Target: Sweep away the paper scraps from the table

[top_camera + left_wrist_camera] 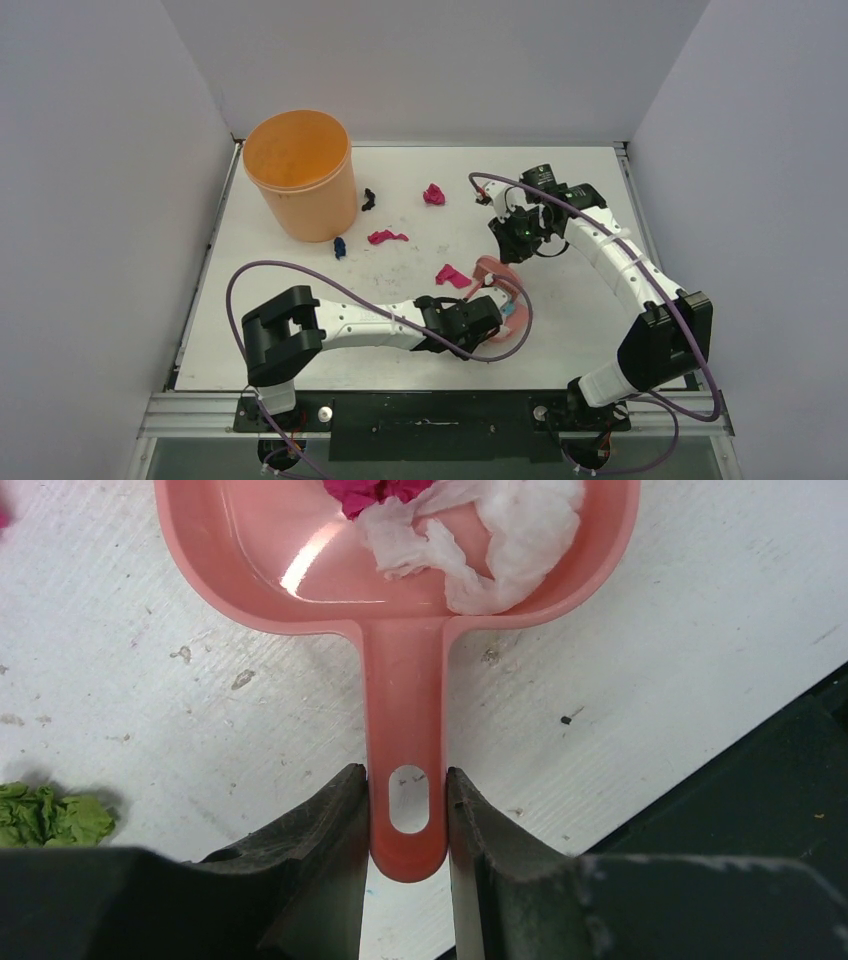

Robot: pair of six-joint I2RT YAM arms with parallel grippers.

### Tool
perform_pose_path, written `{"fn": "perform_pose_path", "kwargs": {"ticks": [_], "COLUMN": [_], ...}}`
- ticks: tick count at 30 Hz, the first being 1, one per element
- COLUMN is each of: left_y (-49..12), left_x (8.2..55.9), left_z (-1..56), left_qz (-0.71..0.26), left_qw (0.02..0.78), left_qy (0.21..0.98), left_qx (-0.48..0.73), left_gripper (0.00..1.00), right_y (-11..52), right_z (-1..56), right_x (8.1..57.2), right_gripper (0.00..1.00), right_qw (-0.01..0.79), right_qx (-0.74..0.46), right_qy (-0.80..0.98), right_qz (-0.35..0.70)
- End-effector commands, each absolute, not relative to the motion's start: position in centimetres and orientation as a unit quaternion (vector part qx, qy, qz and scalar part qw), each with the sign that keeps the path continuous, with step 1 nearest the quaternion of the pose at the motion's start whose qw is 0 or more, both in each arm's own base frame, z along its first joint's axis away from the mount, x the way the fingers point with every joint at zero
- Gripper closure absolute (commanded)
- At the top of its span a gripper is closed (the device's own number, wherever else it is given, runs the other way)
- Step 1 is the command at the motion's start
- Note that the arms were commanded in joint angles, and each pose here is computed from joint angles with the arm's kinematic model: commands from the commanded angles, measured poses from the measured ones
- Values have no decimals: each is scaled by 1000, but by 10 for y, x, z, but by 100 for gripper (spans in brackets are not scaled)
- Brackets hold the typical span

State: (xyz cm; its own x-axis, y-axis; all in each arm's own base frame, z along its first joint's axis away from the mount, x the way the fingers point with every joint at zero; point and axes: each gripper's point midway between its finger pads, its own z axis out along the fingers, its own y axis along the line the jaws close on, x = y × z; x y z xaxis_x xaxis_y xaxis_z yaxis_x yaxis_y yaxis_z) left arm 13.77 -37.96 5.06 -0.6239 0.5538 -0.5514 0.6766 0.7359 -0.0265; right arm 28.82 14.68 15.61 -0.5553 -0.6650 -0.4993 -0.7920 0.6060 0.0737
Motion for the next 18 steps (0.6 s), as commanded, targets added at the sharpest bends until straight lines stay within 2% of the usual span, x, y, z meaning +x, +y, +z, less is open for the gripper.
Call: {"fn": "perform_pose_path", "kwargs": {"ticks": [1, 7, 18], "left_y": [-406, -411, -410], "left_x": [143, 142, 144], "left_z": [64, 63, 64], "left_qz": [-155, -177, -193], "left_qw": [283, 307, 330], "left_qy": [883, 866, 855], "left_qx": [341, 352, 351], "left_gripper": [100, 100, 100], "right_y": [158, 151, 68], "right_z": [174, 187, 233], "right_x": [265, 258, 340], "right_gripper": [95, 95, 95], "right_qw": [209, 188, 301], "right_qx": [-400, -405, -378], "right_qy": [869, 870, 874], "right_qz": [200, 206, 54]}}
